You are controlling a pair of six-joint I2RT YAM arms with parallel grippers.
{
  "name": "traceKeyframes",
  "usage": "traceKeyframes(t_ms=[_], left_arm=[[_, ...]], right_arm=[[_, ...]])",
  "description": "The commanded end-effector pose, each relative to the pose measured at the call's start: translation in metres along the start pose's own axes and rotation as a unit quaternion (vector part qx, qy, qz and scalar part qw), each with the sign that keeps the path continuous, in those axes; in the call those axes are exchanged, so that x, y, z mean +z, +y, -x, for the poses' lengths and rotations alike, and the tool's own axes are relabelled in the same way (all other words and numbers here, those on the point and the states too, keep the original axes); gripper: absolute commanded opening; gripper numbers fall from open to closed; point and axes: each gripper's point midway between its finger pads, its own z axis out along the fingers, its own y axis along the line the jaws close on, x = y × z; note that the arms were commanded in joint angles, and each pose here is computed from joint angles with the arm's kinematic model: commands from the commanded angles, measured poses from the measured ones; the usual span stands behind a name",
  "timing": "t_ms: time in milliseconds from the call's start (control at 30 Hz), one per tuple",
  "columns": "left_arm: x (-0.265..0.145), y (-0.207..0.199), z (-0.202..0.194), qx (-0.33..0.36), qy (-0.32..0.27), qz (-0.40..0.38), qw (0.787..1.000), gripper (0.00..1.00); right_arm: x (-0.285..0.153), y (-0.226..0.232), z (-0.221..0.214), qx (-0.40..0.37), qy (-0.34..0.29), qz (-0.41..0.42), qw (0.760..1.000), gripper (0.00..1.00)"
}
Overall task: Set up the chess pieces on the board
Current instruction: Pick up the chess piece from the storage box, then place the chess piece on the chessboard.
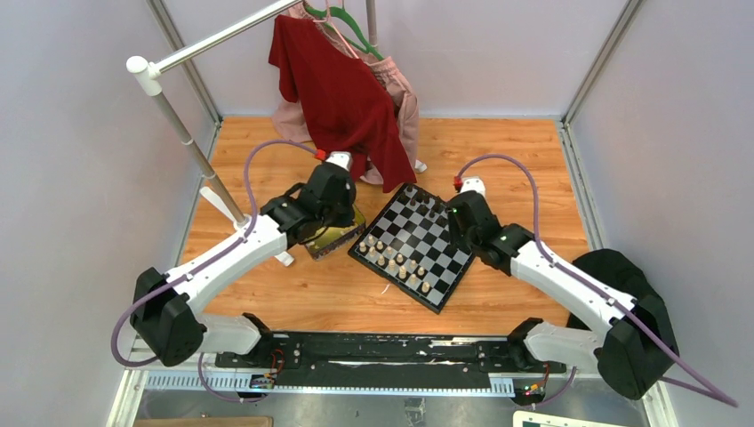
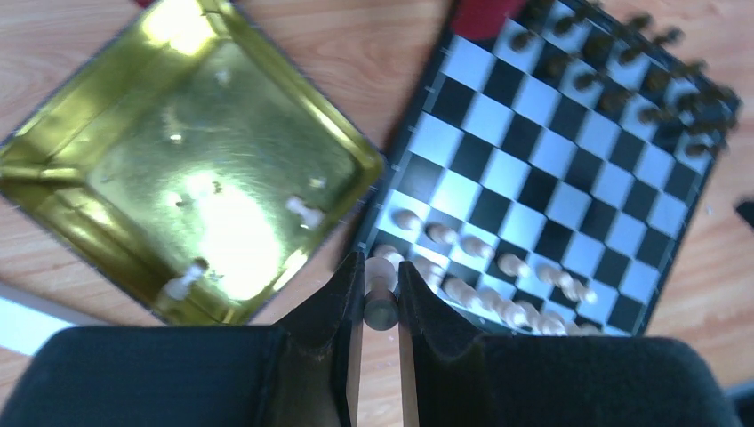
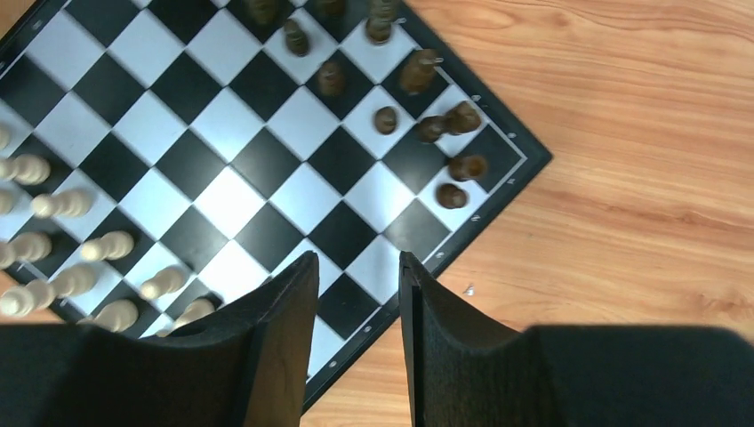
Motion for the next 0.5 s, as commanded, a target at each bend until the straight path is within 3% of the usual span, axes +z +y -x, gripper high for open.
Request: traceKeyframes(t_ms=[0,467], left_arm=[[-0.020,-0.037,-0.011,0.087,0.011,-0.045,0.995,0.06],[-0.054,-0.138,-0.083,0.313,0.055,-0.159,0.935,0.06]], right_arm=[[0.004,-0.034,0.008,0.059,-0.027,-0.043,0.997,0.43],[0.011,-0.103,0.034,0.154,-0.070,-0.111,0.979,0.43]])
